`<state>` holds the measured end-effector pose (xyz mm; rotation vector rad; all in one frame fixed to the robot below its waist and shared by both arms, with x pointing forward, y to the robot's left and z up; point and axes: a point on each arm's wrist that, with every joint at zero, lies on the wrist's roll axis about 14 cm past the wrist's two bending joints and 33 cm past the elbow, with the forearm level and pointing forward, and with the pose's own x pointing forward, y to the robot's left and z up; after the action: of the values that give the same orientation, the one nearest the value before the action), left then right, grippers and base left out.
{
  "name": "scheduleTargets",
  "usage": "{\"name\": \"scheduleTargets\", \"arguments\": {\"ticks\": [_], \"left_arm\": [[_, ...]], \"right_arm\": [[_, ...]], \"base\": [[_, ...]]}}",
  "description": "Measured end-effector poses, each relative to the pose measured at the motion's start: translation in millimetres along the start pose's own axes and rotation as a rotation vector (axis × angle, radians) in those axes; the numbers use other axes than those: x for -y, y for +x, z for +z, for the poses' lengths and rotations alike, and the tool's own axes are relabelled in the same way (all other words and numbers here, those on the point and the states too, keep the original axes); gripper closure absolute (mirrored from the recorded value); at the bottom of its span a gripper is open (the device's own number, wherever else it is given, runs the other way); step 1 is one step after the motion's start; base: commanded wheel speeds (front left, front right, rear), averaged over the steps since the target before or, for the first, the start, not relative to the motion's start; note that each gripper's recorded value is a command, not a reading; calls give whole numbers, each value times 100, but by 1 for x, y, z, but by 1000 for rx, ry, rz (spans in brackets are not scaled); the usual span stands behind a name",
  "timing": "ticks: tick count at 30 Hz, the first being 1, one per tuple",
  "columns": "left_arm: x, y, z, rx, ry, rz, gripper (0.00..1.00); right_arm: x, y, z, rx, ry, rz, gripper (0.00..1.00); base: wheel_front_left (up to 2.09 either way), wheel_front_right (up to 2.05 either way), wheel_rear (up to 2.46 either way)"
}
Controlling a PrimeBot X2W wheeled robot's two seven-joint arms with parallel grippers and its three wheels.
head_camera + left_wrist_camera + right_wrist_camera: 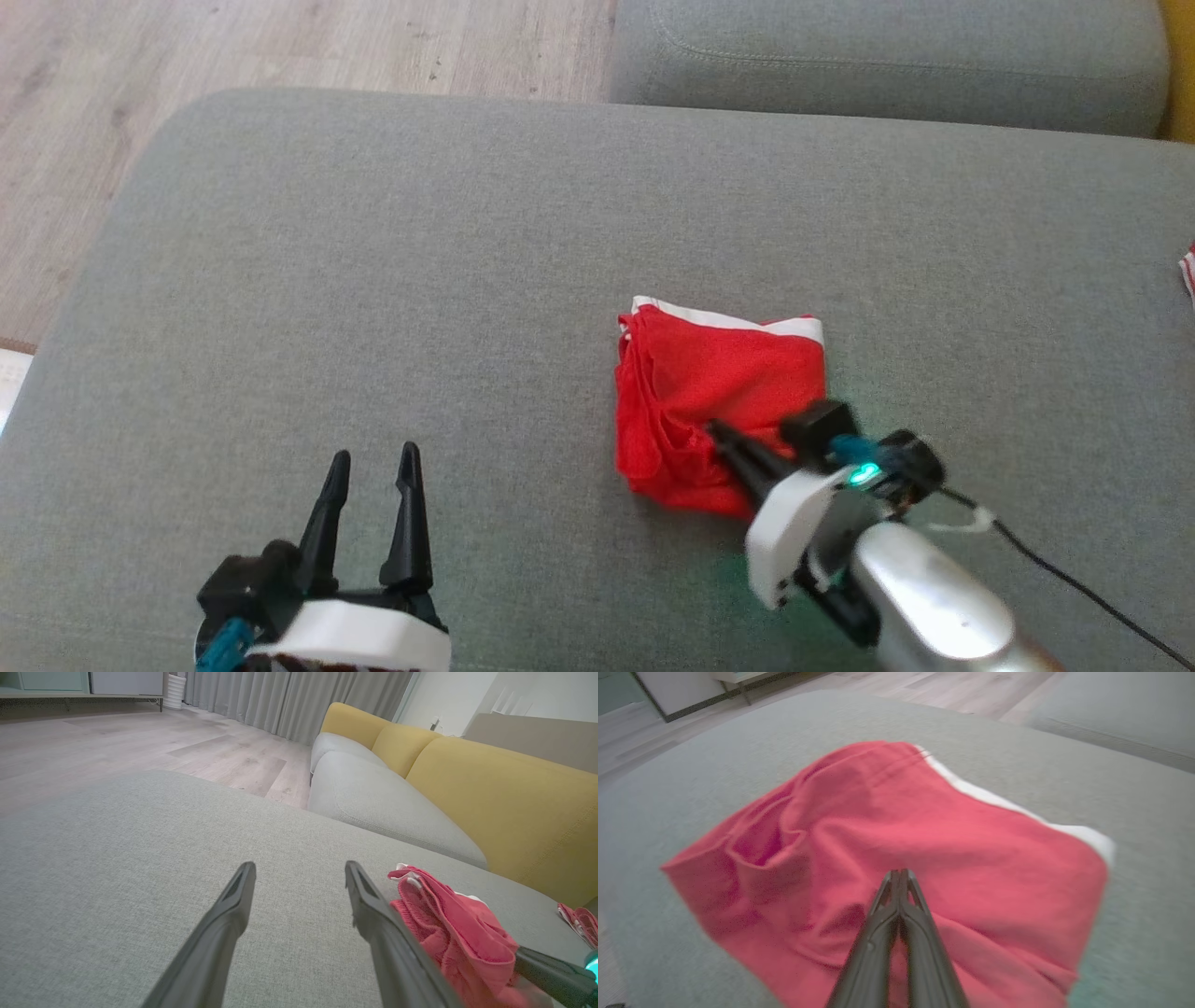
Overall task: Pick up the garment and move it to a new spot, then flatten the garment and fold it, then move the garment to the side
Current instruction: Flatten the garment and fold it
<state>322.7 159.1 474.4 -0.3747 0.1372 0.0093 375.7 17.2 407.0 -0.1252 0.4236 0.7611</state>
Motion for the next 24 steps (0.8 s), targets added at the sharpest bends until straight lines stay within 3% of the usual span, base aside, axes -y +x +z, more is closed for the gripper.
{"name": "scheduleTargets", "arguments": {"ticks": [8, 20, 21, 22, 23, 24], "left_arm": [[-1, 0, -1, -3, 6, 5, 0], [-1, 2, -3, -8, 7, -2, 0], [0, 2, -3, -7, 7, -4, 0], [0, 2, -2, -4, 9, -5, 0], [0, 3, -1, 0, 10, -7, 0], [1, 3, 0, 4, 10, -9, 0]], "right_arm": [[-53, 10, -6, -26, -68, 163, 100], [-70, 13, 0, 13, -106, 225, 100], [-69, 13, 6, 37, -102, 221, 94], [-68, 13, 12, 64, -95, 214, 68], [-64, 12, 19, 91, -91, 202, 52], [-59, 11, 27, 122, -85, 186, 11]], "base": [[0, 0, 0], [0, 0, 0], [0, 0, 0], [0, 0, 0], [0, 0, 0], [0, 0, 0]]}}
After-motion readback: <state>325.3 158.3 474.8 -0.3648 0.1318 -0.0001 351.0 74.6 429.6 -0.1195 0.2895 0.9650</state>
